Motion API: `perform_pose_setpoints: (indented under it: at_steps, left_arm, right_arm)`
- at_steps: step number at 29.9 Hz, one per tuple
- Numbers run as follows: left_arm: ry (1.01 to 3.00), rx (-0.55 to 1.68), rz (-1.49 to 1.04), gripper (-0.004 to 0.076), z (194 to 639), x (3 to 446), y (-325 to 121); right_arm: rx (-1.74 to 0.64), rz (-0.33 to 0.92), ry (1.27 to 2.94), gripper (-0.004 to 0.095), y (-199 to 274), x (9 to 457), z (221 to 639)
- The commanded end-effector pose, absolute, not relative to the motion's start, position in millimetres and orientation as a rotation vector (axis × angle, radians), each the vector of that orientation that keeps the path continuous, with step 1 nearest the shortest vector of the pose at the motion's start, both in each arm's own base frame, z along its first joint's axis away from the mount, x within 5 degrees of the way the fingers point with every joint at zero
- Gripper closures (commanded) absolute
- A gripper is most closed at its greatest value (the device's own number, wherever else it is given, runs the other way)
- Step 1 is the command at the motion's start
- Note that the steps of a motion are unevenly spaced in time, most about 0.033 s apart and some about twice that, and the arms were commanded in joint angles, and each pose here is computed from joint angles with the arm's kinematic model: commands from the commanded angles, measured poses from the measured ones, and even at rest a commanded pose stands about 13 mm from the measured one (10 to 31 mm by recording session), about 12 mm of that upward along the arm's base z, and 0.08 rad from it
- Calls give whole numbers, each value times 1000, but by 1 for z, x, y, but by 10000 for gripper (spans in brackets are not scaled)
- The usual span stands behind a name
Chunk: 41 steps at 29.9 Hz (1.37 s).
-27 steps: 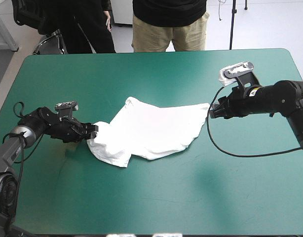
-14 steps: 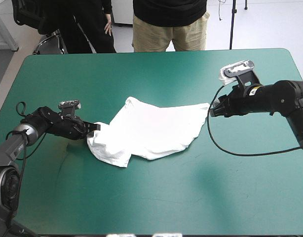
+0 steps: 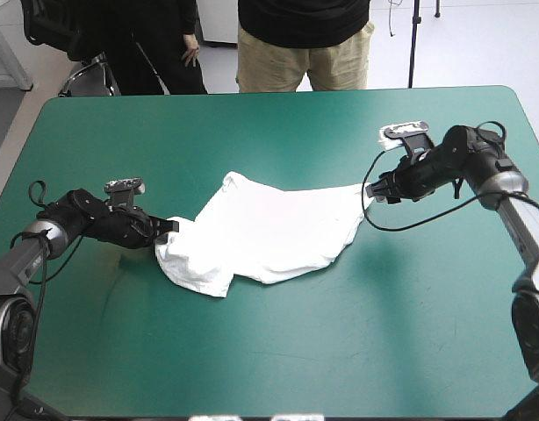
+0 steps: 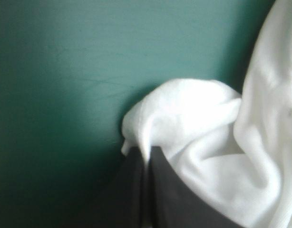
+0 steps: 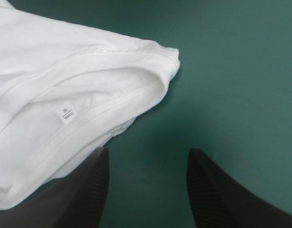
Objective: Fold the cloth
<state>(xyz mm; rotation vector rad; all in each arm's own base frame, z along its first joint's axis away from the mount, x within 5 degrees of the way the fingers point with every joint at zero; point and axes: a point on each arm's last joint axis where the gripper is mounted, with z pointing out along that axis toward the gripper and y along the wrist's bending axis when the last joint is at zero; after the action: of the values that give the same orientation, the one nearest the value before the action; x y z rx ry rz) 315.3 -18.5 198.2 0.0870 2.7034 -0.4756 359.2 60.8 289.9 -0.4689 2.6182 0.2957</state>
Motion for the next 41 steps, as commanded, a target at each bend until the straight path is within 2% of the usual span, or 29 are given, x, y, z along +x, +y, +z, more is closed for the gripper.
perform_pose_setpoints:
  at_steps: [1,6,15,21,24,27,28,33,41]
  left_arm:
    - [2709,101,-518,741,205,312,-23]
    - [2711,104,-513,741,204,312,-23]
    - [2712,108,-508,741,204,312,-22]
    - [2709,101,-513,741,205,312,-23]
    - [2705,100,-507,741,205,313,-22]
    - [2702,105,-497,741,205,313,-22]
    - [2698,113,-486,741,205,313,-21]
    - [2661,186,-415,741,226,315,-18]
    - [2470,267,-424,741,325,311,-23]
  right_arm:
    - [-456,299,2542,418,62,380,299]
    - [-446,314,2576,422,65,406,282]
    - [-449,353,2618,423,73,427,256]
    - [-503,372,2665,516,84,429,239]
    - [-532,371,2671,614,91,429,235]
    - [-580,365,2662,886,93,427,236]
    - [-580,366,2659,918,93,427,238]
    - [-566,341,2580,906,91,419,269]
    - [-590,331,2379,908,85,367,366]
